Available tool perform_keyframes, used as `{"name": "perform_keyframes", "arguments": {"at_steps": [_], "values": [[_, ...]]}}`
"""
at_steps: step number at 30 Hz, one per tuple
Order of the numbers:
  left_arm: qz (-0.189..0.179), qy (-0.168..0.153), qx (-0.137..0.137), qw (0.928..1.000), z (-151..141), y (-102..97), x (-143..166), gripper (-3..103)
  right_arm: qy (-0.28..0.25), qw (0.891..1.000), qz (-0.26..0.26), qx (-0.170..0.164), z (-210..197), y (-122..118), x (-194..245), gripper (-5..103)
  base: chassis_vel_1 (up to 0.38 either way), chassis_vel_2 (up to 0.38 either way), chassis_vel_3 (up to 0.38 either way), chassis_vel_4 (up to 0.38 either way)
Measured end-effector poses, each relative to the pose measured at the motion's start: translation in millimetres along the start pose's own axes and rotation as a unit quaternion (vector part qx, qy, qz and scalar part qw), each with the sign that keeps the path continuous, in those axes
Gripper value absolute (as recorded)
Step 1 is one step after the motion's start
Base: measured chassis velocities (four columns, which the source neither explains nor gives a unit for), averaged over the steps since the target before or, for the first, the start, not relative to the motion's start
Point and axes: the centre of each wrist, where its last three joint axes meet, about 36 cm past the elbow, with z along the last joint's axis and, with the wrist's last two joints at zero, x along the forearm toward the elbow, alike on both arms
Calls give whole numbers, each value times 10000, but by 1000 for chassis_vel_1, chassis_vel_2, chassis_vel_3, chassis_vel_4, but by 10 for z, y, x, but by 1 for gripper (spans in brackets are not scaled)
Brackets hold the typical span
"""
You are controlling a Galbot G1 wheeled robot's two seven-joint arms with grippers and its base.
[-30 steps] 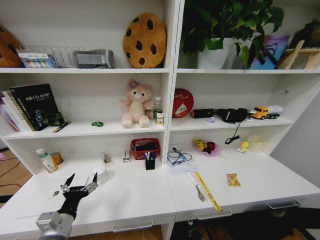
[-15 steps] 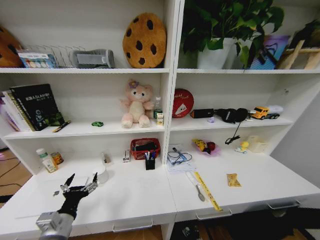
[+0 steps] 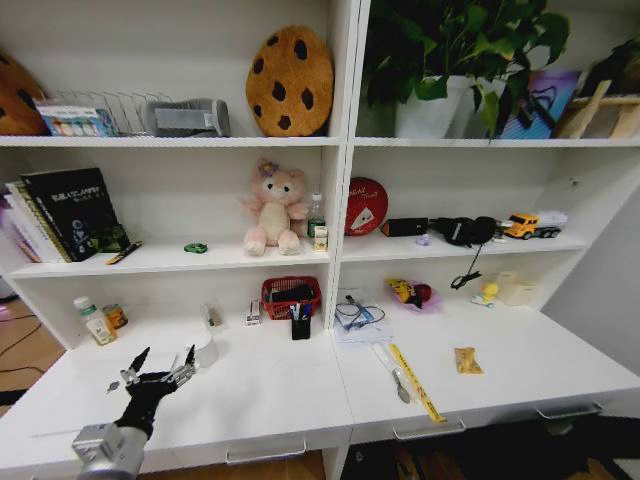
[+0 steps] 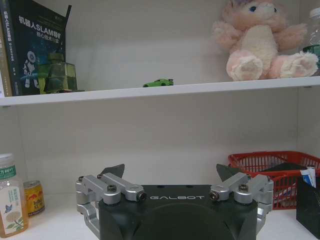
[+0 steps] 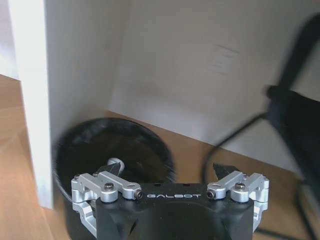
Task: Organize the objects on the table.
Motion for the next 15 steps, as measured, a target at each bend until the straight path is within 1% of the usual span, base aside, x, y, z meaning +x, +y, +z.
{"name": "perform_keyframes", "arguments": {"at_steps": [1, 2, 3, 4, 5, 6, 7, 8, 9, 10, 11, 12, 13, 14, 15], "values": [[6, 0, 0, 10000, 0, 0, 0, 100, 104, 9997, 169, -110, -41, -173, 293, 100, 0, 0, 0, 0], [6, 0, 0, 10000, 0, 0, 0, 100, 104, 9997, 169, -110, -41, -173, 293, 100, 0, 0, 0, 0], [-2, 0, 0, 10000, 0, 0, 0, 100, 84, 9994, 277, -173, -103, -326, 604, 100, 0, 0, 0, 0], [3, 0, 0, 10000, 0, 0, 0, 100, -76, 9992, 324, -223, -236, -427, 831, 100, 0, 0, 0, 0], [3, 0, 0, 10000, 0, 0, 0, 100, -76, 9992, 324, -223, -236, -427, 831, 100, 0, 0, 0, 0], [4, -1, 0, 10000, 0, 0, 0, 100, -351, 9980, 436, -304, -469, -572, 1095, 100, 0, 0, 0, 0], [-5, 0, -1, 10000, 0, 1, 0, 100, -511, 9955, 593, -534, -769, -698, 1394, 100, 0, 0, 0, 0], [-5, 0, -1, 10000, 0, 1, 0, 100, -511, 9955, 593, -534, -769, -698, 1394, 100, 0, 0, 0, 0], [6, 0, 0, 10000, 0, 0, 0, 100, -691, 9927, 673, -718, -1025, -744, 1507, 100, 0, 0, 0, 0], [4, -2, 0, 10000, 0, 0, 0, 100, -956, 9873, 808, -980, -1385, -829, 1620, 100, 0, 0, 0, 0], [2, -1, -1, 10000, 0, 0, 0, 100, -1186, 9790, 1015, -1307, -1790, -953, 1719, 100, 0, 0, 0, 0], [2, -1, -1, 10000, 0, 0, 0, 100, -1186, 9790, 1015, -1307, -1790, -953, 1719, 100, 0, 0, 0, 0], [2, -1, 0, 10000, 0, 0, 0, 100, -1286, 9749, 1093, -1452, -1980, -1005, 1741, 100, 0, 0, 0, 0], [2, -1, 0, 10000, 0, 0, 0, 100, -1478, 9672, 1211, -1675, -2281, -1090, 1764, 100, 0, 0, 0, 0], [3, -1, 0, 10000, 0, 0, 0, 100, -1752, 9531, 1361, -2059, -2758, -1232, 1779, 100, 0, 0, 0, 0]]}}
